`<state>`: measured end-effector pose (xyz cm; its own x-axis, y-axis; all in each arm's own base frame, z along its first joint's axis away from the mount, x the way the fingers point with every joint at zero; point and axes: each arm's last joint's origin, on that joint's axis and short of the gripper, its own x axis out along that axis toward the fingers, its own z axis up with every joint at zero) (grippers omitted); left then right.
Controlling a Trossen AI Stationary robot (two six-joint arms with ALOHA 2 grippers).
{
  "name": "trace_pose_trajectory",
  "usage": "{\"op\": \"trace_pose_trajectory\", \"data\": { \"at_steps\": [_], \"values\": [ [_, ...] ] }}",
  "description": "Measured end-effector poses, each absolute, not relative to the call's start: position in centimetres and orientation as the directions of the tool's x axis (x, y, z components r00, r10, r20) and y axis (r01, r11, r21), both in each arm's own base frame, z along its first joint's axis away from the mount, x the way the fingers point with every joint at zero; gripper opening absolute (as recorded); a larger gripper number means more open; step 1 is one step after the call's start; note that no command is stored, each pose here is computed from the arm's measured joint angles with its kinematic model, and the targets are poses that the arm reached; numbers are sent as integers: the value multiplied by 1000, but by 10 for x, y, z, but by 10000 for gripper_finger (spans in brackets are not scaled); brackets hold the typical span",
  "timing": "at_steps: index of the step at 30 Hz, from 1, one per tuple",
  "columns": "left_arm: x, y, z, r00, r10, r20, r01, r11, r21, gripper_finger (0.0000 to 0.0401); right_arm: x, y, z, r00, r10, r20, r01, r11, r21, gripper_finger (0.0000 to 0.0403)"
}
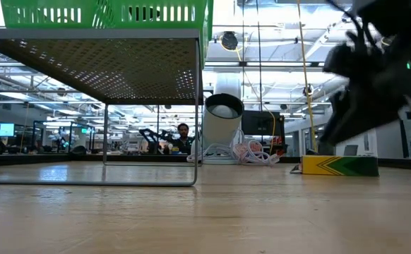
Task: Pick & Place Office Desk Supplies
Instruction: Put the crayons into the top green basket on the shelf
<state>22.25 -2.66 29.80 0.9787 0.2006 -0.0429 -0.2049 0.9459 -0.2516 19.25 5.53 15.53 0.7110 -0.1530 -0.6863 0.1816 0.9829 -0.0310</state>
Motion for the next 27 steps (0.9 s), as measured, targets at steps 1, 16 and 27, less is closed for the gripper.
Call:
{"op": "trace_pose_trajectory", "data": {
  "at_steps": [1,16,27],
  "values": [
    [222,-27,298,979,201,-43,-205,946,-252,322,193,55,150,688,-163,-708,180,982,-51,204],
    [222,-26,297,978,201,-49,-207,947,-247,310,199,55,114,555,-329,-764,174,944,-279,167],
    [222,-26,297,978,201,-50,-207,946,-248,310,194,51,112,512,-387,-767,141,918,-370,9]
  ]
}}
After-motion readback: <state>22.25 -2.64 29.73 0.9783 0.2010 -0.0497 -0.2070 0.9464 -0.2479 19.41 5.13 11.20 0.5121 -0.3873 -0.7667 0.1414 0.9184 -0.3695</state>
